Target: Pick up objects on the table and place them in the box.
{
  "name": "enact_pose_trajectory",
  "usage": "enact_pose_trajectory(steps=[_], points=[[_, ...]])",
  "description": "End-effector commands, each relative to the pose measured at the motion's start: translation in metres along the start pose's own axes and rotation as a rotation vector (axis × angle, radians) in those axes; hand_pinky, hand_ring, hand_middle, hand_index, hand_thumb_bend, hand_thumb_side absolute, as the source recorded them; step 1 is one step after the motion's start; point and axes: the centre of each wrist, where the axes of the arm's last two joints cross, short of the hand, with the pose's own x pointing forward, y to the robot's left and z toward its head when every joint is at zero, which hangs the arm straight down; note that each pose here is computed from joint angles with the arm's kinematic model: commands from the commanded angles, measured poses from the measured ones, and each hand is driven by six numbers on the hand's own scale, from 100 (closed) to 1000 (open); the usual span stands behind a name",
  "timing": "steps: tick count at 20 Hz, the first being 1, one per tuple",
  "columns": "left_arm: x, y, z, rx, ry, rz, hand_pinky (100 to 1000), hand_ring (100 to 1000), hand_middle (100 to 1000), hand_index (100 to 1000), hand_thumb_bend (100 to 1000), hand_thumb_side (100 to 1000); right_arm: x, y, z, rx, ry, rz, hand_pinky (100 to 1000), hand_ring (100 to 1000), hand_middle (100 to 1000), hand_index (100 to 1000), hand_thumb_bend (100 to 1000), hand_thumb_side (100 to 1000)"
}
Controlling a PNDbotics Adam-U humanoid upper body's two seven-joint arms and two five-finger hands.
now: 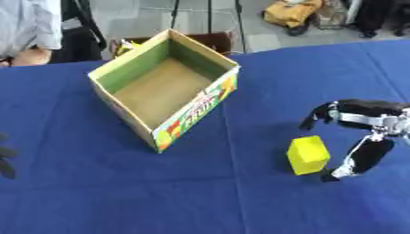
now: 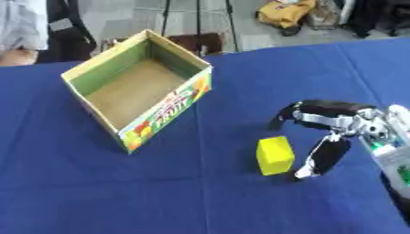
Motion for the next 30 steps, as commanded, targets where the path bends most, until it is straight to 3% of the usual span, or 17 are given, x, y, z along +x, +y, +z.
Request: enact_pose_trajectory(steps=[1, 8, 13, 14, 22, 24, 30], points=[[0.0064, 0.0024, -0.0039, 0.0, -0.029, 0.0, 273, 479, 560, 888, 379, 980, -0.0005, -0.0062, 0.003, -0.028, 0.015, 0.016, 819, 907, 685, 797, 624, 252], [0.0064, 0.0019, -0.0037, -0.001, -0.028, 0.002, 272, 479, 560, 888, 375, 978, -0.0004, -0.0045, 0.0011, -0.093, 0.033, -0.008, 805, 884, 610, 737, 597, 294], [0.0064, 0.0017, -0.0039, -0.001, -0.029, 0.002, 272, 479, 560, 888, 375, 978, -0.0005, -0.0023, -0.0008, -0.11, 0.041, -0.02, 804, 882, 606, 733, 582, 295], [0.0064, 0.0018, -0.0038, 0.0, -0.028, 0.002, 272, 478, 560, 887, 372, 975, -0.0009, -0.0026, -0.0007, -0.117, 0.045, -0.024, 792, 863, 558, 685, 452, 294], [0.0064, 0.0022, -0.004, 0.005, -0.028, 0.003, 271, 478, 558, 887, 362, 970, -0.0011, -0.001, -0.0031, -0.142, 0.069, -0.032, 763, 825, 482, 597, 162, 218], [0.0064, 0.0023, -0.004, 0.006, -0.028, 0.002, 271, 477, 558, 887, 362, 968, -0.0014, -0.0002, -0.0041, -0.141, 0.072, -0.036, 758, 822, 473, 586, 107, 217], [0.0064, 0.0022, -0.0042, 0.006, -0.027, 0.002, 271, 477, 558, 887, 359, 967, -0.0011, -0.0027, -0.0037, -0.173, 0.065, -0.067, 748, 810, 419, 526, 100, 218]])
